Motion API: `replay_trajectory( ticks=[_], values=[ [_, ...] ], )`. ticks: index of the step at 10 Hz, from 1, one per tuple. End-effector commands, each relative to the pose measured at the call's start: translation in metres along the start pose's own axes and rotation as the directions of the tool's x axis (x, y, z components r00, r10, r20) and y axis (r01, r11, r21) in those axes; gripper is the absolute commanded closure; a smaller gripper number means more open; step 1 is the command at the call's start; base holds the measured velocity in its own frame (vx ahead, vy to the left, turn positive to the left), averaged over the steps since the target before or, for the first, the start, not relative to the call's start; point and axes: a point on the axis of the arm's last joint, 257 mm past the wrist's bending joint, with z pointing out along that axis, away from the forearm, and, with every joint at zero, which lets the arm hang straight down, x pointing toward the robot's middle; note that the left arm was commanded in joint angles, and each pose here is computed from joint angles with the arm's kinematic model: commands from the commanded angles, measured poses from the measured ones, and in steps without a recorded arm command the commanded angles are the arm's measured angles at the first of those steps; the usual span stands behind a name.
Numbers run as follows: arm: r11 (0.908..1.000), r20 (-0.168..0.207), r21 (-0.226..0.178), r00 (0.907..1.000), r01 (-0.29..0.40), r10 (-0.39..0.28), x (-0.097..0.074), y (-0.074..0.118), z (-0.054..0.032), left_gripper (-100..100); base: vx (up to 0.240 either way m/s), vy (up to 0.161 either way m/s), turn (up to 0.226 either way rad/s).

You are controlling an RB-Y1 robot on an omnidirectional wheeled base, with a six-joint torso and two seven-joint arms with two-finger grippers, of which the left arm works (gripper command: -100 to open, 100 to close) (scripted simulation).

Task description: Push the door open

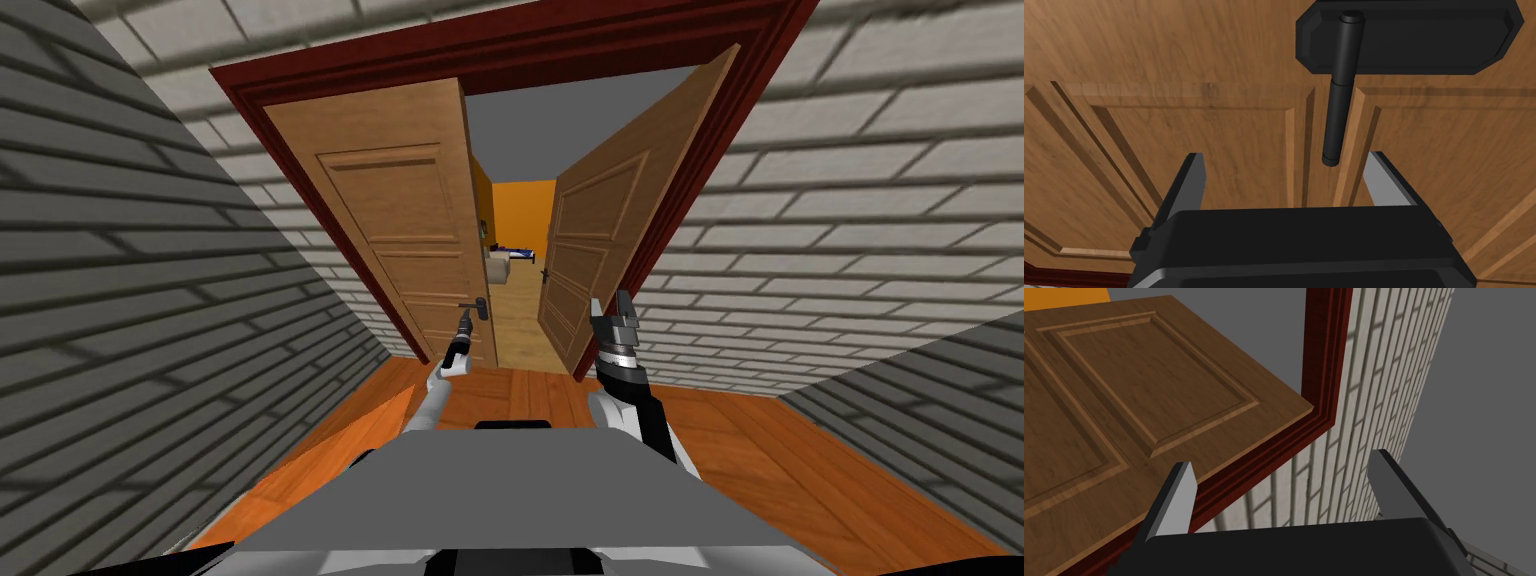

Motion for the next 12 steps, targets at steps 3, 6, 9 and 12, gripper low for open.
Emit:
replay_trajectory(
  ticks=[3, 6, 9, 12],
  values=[
    [0.9987, -0.015, -0.048, 0.9997, 0.016, -0.017, 0.017, 0.019, 0.0040, -100, -0.024, 0.183, -0.153],
    [0.9958, -0.029, -0.086, 0.9990, 0.030, -0.033, 0.032, 0.032, 0.0079, -100, -0.024, 0.193, -0.137],
    [0.9913, -0.044, -0.124, 0.9977, 0.046, -0.051, 0.049, 0.044, 0.0104, -100, -0.054, 0.188, -0.122],
    [0.9922, -0.037, -0.121, 0.9987, 0.029, -0.034, 0.037, 0.045, 0.0109, -100, 0.005, 0.073, -0.044]
  ],
)
